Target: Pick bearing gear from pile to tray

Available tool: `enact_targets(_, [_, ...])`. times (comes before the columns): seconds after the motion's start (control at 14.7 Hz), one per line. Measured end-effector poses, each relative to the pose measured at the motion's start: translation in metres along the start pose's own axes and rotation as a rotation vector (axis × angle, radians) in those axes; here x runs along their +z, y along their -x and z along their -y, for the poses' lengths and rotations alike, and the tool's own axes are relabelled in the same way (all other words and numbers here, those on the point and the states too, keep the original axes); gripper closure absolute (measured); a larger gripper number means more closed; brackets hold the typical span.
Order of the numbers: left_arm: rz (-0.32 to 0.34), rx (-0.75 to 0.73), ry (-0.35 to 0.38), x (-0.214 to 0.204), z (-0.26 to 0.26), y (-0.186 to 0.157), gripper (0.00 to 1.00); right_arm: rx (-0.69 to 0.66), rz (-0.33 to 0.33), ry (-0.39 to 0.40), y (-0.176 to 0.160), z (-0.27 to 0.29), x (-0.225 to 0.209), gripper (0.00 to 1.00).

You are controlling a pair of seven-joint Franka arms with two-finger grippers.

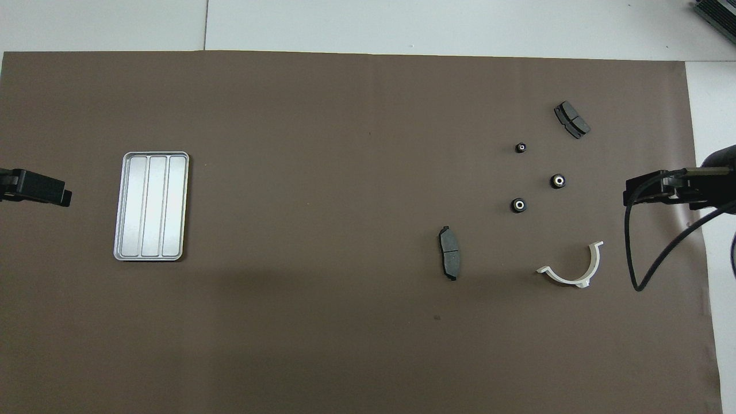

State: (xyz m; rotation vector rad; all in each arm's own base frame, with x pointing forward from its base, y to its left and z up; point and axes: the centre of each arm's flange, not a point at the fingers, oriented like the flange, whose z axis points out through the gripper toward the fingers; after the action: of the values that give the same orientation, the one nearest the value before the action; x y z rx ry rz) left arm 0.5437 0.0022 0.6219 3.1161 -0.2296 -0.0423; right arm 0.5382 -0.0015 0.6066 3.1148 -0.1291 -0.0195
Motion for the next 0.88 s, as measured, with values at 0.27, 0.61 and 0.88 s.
enact_targets(0.27, [0.000,0.000,0.000,0.0000,0.0000,0.0000,0.00,0.000,0.001,0.000,0.0000,0.0000,0.0004,0.00])
enact_targets(0.61, [0.000,0.000,0.000,0.0000,0.0000,0.0000,0.00,0.000,0.003,0.000,0.0002,0.0000,0.0014,0.00])
enact_targets(0.88, [0.000,0.000,0.000,0.0000,0.0000,0.0000,0.00,0.001,0.010,0.001,0.0007,-0.0009,0.0046,0.00])
